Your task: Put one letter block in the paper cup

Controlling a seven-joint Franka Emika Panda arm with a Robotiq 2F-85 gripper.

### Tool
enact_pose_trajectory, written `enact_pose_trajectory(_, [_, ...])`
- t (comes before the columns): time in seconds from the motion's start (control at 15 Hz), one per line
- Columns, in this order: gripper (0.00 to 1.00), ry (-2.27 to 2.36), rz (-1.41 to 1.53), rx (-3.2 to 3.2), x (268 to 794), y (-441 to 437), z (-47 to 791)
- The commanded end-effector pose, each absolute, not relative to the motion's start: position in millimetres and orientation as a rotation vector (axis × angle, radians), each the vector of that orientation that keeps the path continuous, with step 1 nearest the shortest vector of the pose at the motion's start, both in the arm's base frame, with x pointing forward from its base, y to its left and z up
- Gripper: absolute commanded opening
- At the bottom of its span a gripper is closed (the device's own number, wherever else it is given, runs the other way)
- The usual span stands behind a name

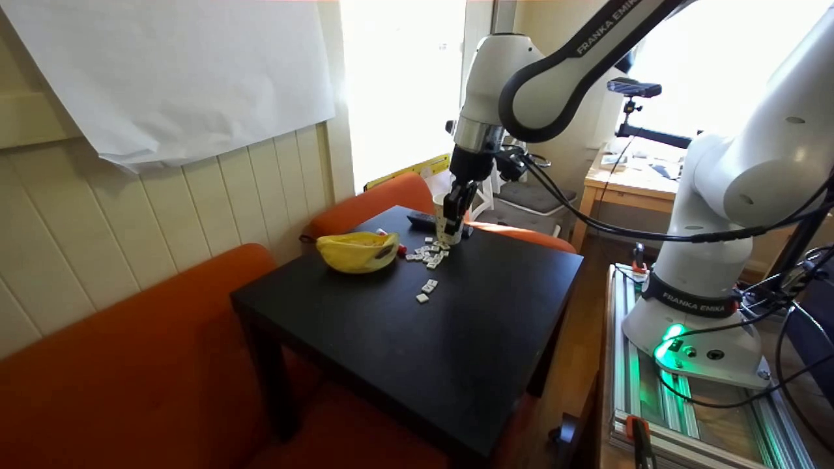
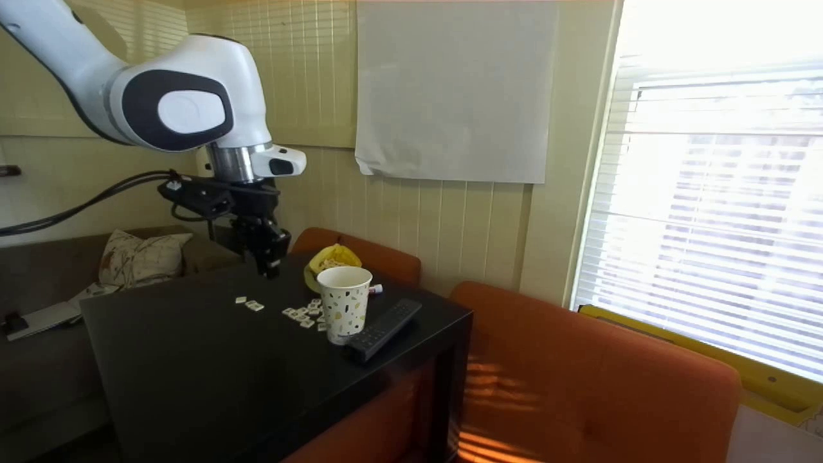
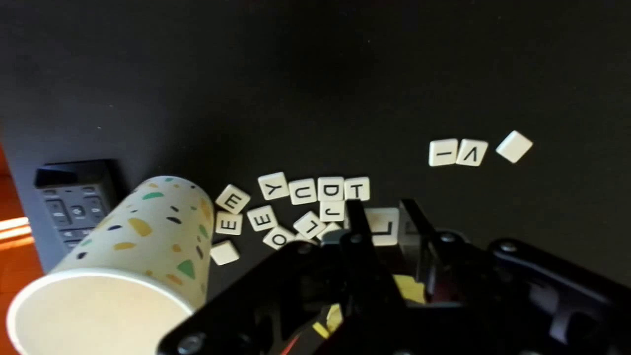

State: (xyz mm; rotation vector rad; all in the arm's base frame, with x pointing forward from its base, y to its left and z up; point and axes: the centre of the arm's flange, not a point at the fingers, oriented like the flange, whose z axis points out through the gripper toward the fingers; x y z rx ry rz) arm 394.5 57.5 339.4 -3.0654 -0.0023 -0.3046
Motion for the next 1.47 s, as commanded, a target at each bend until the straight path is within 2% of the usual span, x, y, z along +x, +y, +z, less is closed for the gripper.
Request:
enact_pose_trajectory(0.0, [0.05,0.188,-0.453,-3.094,365,41,364])
enact_pose_trajectory(0.2, [0.05,0.357,-0.584,-3.129,373,24,379])
enact_pose_trajectory(0.93, [0.08,0.642,-0.671,-3.254,385,-13,361])
enact_pose_trajectory(1.0, [0.47,0.645,-0.693,-3.246,386,-12,360])
enact_pose_trajectory(1.07, [0.47,0.65,-0.717,-3.238,388,-12,359])
enact_pose_trajectory(1.4, [0.81,0.65,-0.806,-3.229,396,-8,355])
